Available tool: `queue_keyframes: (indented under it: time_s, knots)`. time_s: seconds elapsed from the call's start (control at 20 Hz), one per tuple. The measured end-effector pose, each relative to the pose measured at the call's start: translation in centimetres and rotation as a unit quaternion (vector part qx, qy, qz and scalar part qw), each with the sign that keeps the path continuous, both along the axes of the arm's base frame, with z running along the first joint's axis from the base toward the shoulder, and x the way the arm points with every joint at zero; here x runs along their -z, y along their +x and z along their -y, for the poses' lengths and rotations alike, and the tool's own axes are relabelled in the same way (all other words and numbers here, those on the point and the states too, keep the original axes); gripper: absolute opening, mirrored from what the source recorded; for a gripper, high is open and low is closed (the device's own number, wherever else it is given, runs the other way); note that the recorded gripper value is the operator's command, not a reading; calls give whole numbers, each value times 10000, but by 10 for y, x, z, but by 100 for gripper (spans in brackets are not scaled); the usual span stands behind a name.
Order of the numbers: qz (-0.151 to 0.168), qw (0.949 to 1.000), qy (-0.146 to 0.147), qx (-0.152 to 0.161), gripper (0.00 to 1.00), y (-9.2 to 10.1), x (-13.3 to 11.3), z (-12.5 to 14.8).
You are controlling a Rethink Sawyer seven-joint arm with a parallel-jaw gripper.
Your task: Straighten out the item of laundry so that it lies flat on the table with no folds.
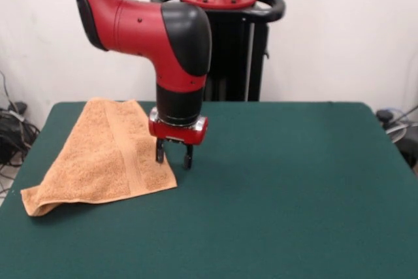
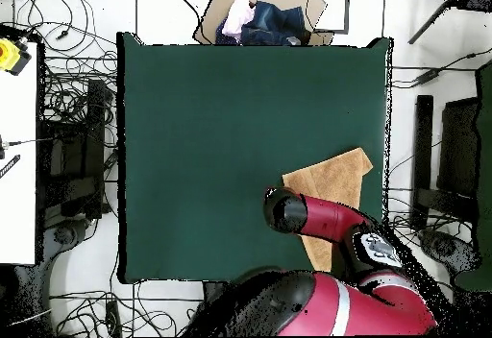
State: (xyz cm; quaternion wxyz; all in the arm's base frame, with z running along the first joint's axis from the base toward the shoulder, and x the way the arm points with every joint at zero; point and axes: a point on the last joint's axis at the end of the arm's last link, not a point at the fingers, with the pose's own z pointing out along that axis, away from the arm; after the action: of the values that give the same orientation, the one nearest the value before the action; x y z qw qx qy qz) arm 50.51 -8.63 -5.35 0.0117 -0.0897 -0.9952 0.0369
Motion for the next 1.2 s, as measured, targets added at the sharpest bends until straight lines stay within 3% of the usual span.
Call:
queue_keyframes:
  time_s: [0.5,1.2]
  knots:
    - [12,10000,-7,27,100,0,-1,3]
    - [287,9965,-162,762,100,2,-21,90]
